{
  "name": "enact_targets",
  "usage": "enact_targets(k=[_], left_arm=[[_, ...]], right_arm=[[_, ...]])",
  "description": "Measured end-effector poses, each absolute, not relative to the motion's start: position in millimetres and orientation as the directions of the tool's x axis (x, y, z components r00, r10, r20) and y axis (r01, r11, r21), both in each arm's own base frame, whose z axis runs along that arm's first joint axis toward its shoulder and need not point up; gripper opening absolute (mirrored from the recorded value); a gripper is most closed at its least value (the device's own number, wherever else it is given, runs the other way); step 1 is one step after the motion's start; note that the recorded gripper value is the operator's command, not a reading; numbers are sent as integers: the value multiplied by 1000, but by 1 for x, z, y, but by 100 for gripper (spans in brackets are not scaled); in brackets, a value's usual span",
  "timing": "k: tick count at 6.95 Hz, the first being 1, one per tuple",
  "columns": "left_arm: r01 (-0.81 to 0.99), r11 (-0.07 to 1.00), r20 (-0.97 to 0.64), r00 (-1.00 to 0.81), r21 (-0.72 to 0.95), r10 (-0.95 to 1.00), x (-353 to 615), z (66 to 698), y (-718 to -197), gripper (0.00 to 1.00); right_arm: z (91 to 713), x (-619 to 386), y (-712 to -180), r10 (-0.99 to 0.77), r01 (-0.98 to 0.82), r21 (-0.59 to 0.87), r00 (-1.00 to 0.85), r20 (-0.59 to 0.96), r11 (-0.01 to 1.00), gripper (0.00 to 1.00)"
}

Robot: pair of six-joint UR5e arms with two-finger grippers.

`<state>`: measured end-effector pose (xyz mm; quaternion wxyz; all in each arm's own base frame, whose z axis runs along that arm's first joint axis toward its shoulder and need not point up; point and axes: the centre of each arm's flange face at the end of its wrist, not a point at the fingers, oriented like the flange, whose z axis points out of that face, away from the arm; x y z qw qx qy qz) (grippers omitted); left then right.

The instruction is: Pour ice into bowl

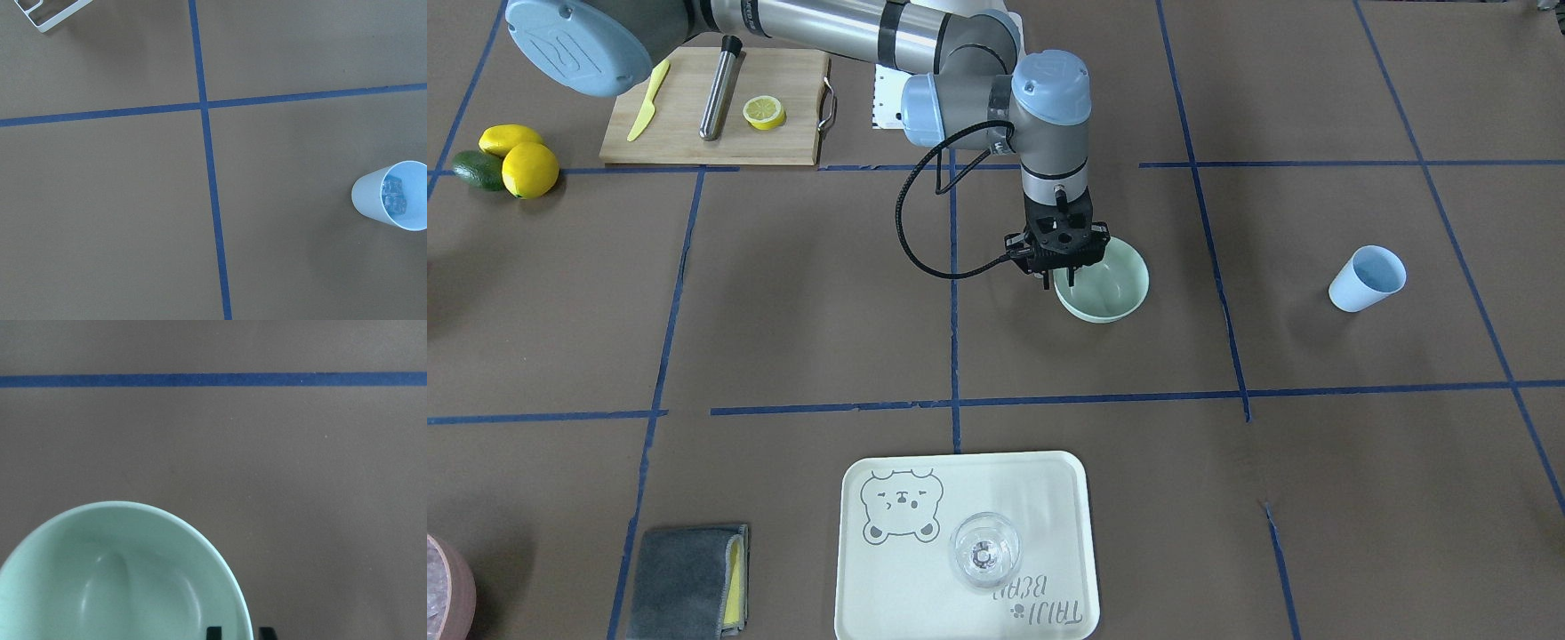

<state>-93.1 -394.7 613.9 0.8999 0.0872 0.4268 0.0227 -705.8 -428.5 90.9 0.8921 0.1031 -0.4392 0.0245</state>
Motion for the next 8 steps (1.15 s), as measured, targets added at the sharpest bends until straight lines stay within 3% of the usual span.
enact_targets(k=[3, 8], left_arm=[[34, 984, -761, 639, 174, 112, -94, 615, -394, 100], [33, 948, -725, 652, 317, 220, -96, 597, -410, 100]], right_arm=[[93, -578, -505, -106, -94, 200, 593, 798, 975, 100], [351, -194, -629, -442, 203, 417, 642, 626, 886, 100]])
